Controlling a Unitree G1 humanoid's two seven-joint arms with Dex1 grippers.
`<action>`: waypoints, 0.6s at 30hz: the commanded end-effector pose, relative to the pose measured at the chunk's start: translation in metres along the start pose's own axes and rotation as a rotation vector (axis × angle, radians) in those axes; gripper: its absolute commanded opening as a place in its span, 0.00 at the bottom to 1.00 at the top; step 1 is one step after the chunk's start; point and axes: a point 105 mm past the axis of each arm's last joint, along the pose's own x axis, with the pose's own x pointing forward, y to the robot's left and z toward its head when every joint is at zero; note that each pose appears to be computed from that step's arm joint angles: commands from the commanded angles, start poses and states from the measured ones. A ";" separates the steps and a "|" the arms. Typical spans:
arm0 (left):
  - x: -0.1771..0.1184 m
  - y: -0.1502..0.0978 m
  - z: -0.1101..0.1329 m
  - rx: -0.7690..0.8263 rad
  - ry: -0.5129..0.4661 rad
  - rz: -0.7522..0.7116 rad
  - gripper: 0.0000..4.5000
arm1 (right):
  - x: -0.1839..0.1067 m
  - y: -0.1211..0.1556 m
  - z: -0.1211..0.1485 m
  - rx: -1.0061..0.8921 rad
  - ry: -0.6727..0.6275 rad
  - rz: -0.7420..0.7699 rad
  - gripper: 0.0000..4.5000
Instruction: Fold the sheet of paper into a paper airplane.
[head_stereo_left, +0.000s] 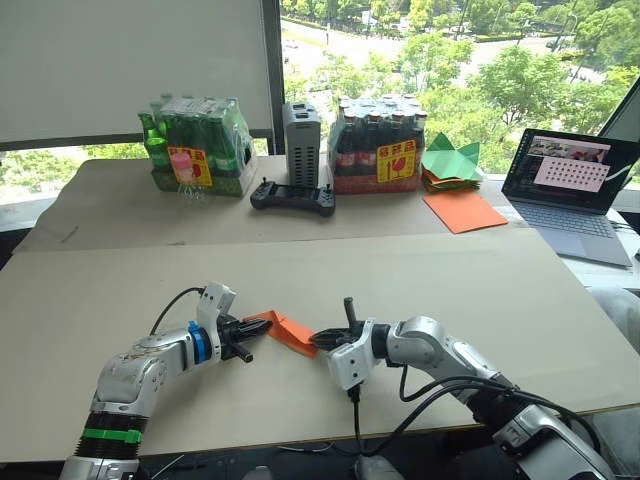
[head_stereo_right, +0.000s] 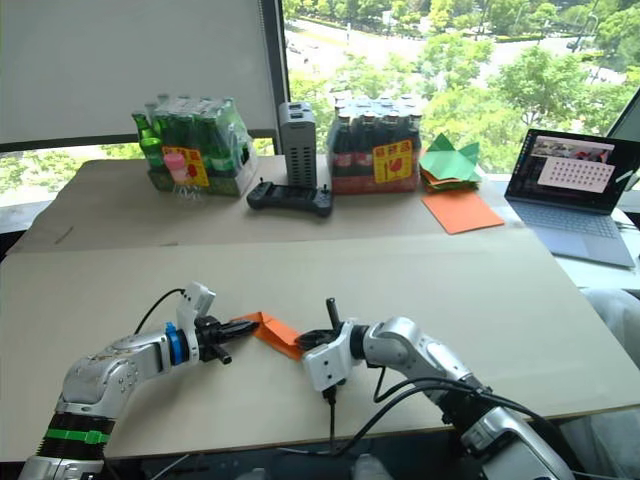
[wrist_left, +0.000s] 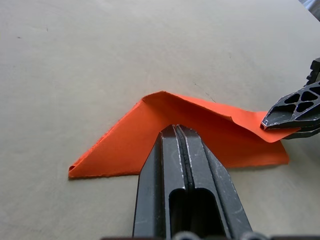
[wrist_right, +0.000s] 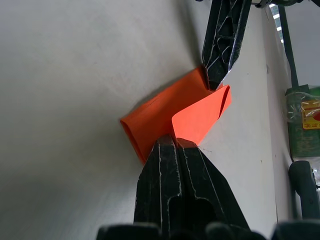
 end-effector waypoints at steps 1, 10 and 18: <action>0.000 0.003 -0.023 -0.061 0.079 0.020 0.00 | -0.001 0.007 -0.001 -0.056 -0.001 0.052 0.01; -0.001 0.010 -0.010 -0.092 0.033 0.032 0.00 | 0.003 0.019 -0.006 -0.128 0.004 0.154 0.01; -0.006 0.018 0.027 -0.190 -0.117 0.044 0.00 | 0.006 0.023 -0.008 -0.121 -0.005 0.181 0.01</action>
